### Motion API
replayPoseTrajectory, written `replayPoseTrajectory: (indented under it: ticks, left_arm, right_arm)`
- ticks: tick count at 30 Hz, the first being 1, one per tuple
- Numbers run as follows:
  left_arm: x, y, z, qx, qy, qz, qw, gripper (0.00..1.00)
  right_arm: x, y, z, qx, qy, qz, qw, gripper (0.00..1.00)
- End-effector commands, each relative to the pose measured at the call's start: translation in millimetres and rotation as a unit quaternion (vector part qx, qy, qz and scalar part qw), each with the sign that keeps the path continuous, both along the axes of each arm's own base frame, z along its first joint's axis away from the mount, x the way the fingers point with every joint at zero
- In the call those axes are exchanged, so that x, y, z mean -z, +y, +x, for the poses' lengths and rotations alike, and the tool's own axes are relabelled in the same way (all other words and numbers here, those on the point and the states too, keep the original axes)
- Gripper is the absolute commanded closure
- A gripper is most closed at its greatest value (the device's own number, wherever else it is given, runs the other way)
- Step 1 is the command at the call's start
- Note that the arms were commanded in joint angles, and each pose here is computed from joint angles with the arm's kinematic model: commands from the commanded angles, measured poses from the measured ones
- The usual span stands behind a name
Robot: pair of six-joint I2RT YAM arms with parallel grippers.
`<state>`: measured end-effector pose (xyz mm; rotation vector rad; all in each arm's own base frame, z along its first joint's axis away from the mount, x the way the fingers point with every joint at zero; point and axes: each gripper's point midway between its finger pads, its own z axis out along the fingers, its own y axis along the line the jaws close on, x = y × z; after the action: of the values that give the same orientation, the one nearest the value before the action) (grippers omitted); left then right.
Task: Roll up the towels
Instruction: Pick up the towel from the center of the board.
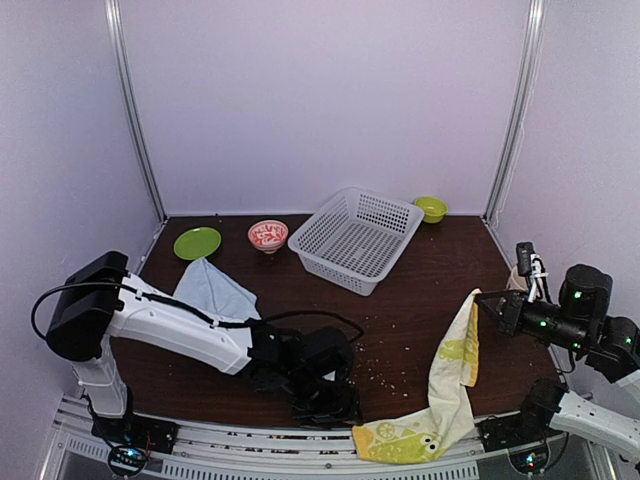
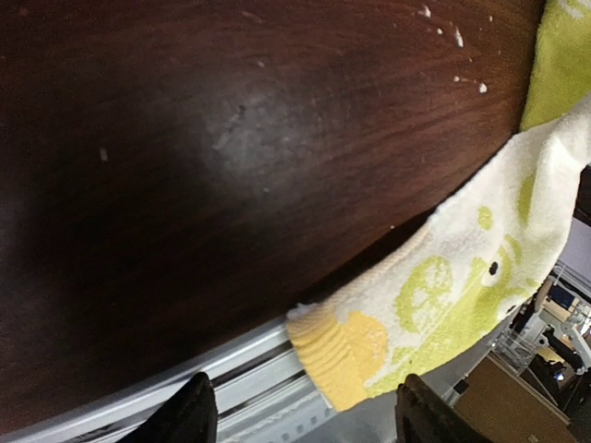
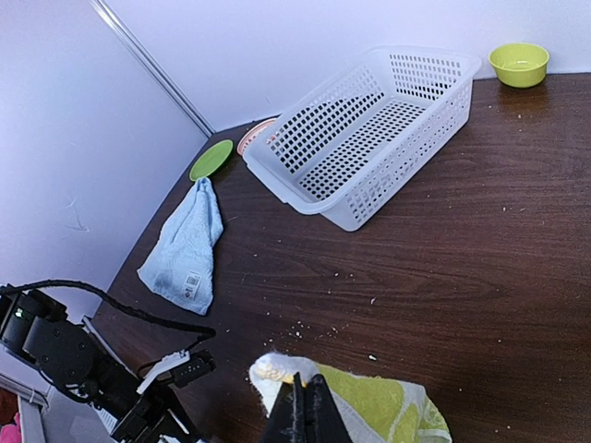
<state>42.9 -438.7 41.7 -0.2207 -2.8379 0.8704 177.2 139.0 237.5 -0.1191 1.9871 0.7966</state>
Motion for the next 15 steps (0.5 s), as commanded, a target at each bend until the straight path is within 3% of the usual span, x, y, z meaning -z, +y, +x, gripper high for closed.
replayPoseTrajectory:
  ticks: [1, 10, 15]
  left_arm:
    - [-7, -29, -11, -0.023, 0.045, -0.025, 0.998, 0.33]
    - [4, -31, -21, -0.049, 0.059, -0.004, 0.997, 0.40]
    - [12, -36, -21, -0.057, 0.065, -0.001, 0.996, 0.50]
  right_arm:
    - [-9, 5, 2, -0.003, -0.008, 0.028, 1.000, 1.00]
    - [-12, 6, -2, -0.012, -0.011, 0.035, 0.999, 1.00]
    - [-14, 2, -5, -0.010, -0.018, 0.037, 0.999, 1.00]
